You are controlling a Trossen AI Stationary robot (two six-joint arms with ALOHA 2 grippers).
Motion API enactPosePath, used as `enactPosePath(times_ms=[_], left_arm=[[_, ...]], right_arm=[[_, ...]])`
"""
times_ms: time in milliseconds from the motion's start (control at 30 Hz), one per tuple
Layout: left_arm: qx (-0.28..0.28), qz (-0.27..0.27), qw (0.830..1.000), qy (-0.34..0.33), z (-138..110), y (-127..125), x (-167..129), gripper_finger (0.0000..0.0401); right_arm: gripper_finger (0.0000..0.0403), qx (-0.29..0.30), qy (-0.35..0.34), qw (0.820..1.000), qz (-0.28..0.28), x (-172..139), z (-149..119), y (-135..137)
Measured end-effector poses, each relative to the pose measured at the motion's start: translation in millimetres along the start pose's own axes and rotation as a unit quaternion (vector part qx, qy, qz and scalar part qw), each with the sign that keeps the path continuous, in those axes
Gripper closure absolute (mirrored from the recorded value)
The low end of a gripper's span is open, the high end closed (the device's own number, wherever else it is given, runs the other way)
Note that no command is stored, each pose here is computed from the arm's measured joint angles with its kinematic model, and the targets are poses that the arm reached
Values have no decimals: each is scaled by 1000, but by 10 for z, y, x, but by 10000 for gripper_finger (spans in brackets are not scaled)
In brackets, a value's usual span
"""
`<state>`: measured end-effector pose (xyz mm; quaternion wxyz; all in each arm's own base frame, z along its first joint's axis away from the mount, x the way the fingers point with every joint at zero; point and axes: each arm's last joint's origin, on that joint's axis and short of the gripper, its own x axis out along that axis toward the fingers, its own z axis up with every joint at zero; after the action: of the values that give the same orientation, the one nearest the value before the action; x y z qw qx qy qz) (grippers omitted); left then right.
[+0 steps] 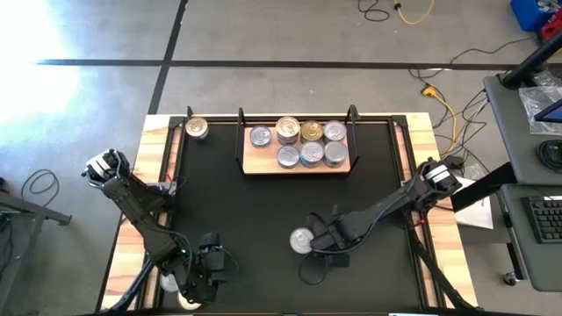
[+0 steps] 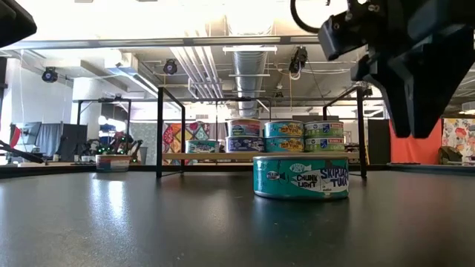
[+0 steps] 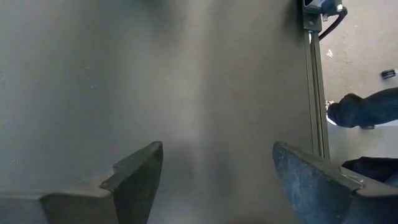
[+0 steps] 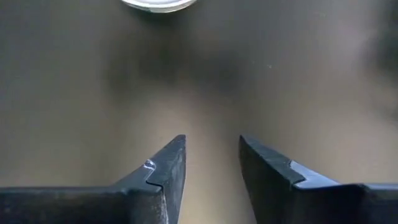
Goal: Stack canned seafood by type on shelf
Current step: Stack the green-blue tuna can on top of the other green-blue tuna can on the shelf
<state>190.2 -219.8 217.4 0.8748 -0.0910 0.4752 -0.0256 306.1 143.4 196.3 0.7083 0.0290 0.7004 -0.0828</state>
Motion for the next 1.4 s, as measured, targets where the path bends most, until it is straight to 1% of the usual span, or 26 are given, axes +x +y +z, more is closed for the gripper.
enactPosePath(times_ms=[100,267,367,533,667,767,833,1000,1100,1200,1267,1400], left_arm=[[-7,-1,1000,-1,8,1,2,118],[-19,3,1000,-3,47,33,19,120],[-17,6,1000,-8,76,51,30,120],[-24,6,1000,-16,126,59,99,120],[-31,7,999,-22,159,69,138,120],[-33,5,999,-29,201,84,153,120],[-24,0,999,-40,253,99,166,120],[1,35,996,-85,342,164,301,113],[-4,57,992,-116,398,177,438,97],[-11,95,984,-152,443,201,590,79],[-8,113,979,-167,474,228,694,66],[-7,123,971,-203,560,249,913,52]], right_arm=[[253,8,-6,1000,-7,-101,-46,-47],[234,19,-14,999,-44,-260,-176,-175],[220,33,-19,998,-42,-312,-259,-237],[198,59,-15,997,-43,-295,-391,-322],[184,70,0,996,-48,-221,-471,-361],[172,75,17,996,-39,-164,-507,-369],[159,81,29,996,-24,-131,-523,-361],[110,64,43,997,-3,-81,-592,-285],[76,46,39,998,-2,-68,-620,-247],[48,30,20,999,-5,-48,-628,-209],[37,24,6,1000,6,-37,-609,-179],[35,18,-31,999,30,-7,-553,-113]])
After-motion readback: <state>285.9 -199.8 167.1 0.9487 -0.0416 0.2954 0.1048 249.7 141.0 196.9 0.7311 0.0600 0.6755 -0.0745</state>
